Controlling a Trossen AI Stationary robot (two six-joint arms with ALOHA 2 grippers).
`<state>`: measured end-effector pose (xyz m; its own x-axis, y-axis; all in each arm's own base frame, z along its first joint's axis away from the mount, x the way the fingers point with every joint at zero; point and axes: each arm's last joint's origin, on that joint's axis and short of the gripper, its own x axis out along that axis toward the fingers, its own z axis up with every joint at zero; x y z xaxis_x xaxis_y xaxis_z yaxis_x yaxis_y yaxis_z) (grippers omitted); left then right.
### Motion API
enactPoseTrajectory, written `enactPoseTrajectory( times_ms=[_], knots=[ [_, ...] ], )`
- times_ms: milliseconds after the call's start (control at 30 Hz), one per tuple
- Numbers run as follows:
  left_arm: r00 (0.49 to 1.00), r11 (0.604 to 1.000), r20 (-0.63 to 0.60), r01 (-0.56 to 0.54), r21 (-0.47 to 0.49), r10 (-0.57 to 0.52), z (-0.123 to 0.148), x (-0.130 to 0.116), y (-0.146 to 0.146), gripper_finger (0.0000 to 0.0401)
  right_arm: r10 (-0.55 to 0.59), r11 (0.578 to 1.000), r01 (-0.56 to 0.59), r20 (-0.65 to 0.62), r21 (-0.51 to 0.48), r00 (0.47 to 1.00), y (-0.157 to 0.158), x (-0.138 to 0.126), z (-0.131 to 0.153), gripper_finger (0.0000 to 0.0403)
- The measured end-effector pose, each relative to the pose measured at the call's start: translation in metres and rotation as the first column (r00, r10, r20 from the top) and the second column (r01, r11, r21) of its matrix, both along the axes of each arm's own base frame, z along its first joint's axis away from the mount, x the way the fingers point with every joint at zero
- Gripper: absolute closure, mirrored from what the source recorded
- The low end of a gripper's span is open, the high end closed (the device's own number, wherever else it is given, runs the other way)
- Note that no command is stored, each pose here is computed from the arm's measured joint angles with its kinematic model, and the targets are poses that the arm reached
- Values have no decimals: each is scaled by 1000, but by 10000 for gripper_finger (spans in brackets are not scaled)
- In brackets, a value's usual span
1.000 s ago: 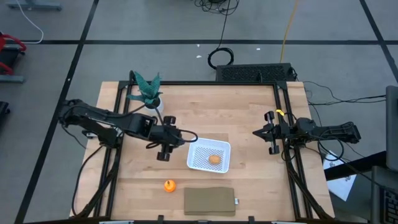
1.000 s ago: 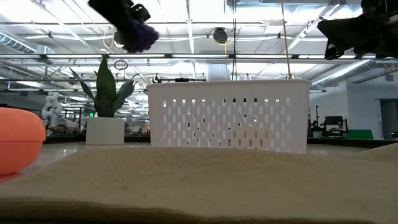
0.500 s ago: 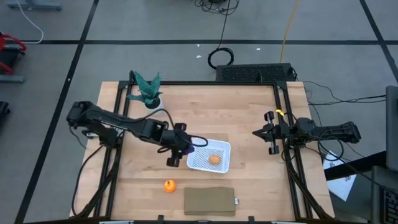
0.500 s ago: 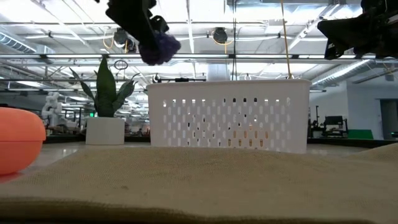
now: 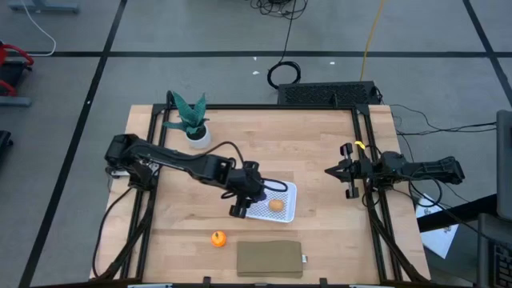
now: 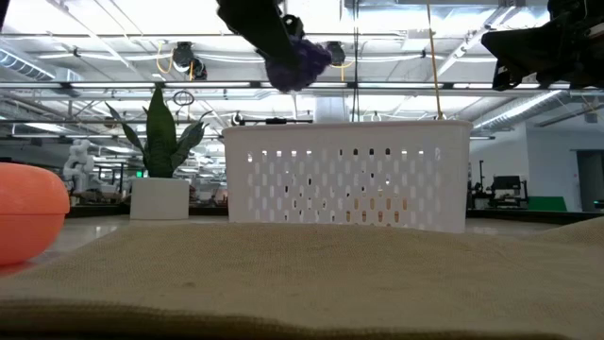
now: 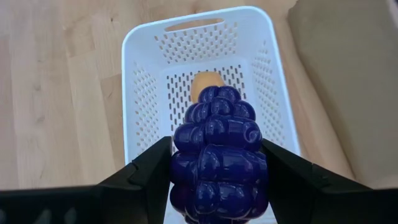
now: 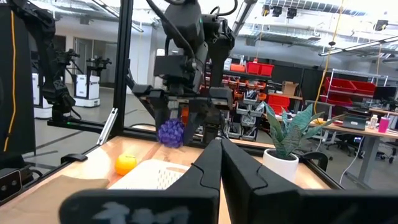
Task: Pick and placing Produce into tupperware
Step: Put the grapes into the white basket
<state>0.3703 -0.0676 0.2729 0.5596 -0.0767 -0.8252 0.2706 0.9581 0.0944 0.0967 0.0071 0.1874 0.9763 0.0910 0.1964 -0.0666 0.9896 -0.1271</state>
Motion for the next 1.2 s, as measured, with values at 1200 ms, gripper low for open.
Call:
enactPoseTrajectory(
  times_ms=[1200],
  knots=[
    [989,1000,-146,20,-9,-21,-49,46,4,194,1,1000,-1,-5,4,1000,0,0,0,403]
  ],
)
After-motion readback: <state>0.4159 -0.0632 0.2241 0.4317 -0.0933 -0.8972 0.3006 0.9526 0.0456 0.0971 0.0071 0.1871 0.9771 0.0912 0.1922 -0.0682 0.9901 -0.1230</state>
